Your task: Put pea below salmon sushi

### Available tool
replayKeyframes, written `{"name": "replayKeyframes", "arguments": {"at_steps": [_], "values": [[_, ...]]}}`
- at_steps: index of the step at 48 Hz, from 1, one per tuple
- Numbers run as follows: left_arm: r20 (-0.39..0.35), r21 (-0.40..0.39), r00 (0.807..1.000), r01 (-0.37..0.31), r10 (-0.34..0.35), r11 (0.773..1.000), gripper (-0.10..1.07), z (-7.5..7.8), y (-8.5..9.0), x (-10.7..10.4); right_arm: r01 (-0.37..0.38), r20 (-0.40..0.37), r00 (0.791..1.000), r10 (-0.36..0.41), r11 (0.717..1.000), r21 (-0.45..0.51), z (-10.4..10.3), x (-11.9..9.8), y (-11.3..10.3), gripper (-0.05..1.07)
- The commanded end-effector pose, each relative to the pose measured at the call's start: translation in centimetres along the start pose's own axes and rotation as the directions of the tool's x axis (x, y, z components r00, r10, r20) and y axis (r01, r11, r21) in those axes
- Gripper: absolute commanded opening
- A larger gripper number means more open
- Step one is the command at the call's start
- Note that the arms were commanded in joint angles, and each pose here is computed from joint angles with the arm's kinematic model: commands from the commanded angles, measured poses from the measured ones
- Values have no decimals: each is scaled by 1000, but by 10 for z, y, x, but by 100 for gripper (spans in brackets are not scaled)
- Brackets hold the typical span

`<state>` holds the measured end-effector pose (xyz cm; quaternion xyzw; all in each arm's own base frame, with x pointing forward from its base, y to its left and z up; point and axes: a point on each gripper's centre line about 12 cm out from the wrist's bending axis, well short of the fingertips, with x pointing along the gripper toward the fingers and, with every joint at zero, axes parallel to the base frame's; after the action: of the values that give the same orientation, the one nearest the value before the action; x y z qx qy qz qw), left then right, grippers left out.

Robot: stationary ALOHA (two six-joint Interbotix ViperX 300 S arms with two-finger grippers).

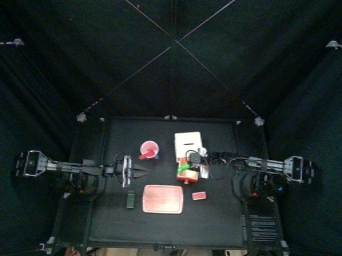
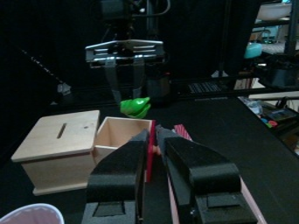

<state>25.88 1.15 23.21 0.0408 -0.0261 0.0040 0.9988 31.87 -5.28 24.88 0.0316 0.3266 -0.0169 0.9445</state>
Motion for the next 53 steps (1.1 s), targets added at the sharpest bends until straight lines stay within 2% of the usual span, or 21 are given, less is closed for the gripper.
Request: {"name": "replayKeyframes", "arguments": {"at_steps": [1,7,14,20,24,27,37,46,53], "values": [[24,-12,1000,1,-1,1000,61,5,-2,2,-29,90,996,20,995,95,16,-3,12,64],[26,-16,999,19,-19,1000,61,6,-7,2,-74,130,990,47,974,212,21,-1,28,64],[25,-18,999,23,-23,1000,61,5,-8,1,-118,107,990,87,936,333,15,1,42,64],[18,-24,1000,20,-20,1000,61,3,-8,0,-139,-25,986,162,909,392,-12,6,61,64],[15,-27,1000,18,-18,999,61,2,-8,-1,-135,-143,967,210,900,414,-33,8,75,64],[15,-27,1000,18,-18,999,61,2,-8,-1,-125,-201,952,230,894,430,-45,8,83,64],[12,-27,1000,18,-18,999,61,1,-8,0,-75,-305,918,252,868,490,-65,2,104,64],[15,-27,1000,18,-18,999,61,2,-8,-1,-38,-382,886,263,862,505,-92,-3,126,64],[12,-27,1000,18,-18,999,61,1,-8,0,-5,-410,874,260,849,528,-110,0,132,64]]}}
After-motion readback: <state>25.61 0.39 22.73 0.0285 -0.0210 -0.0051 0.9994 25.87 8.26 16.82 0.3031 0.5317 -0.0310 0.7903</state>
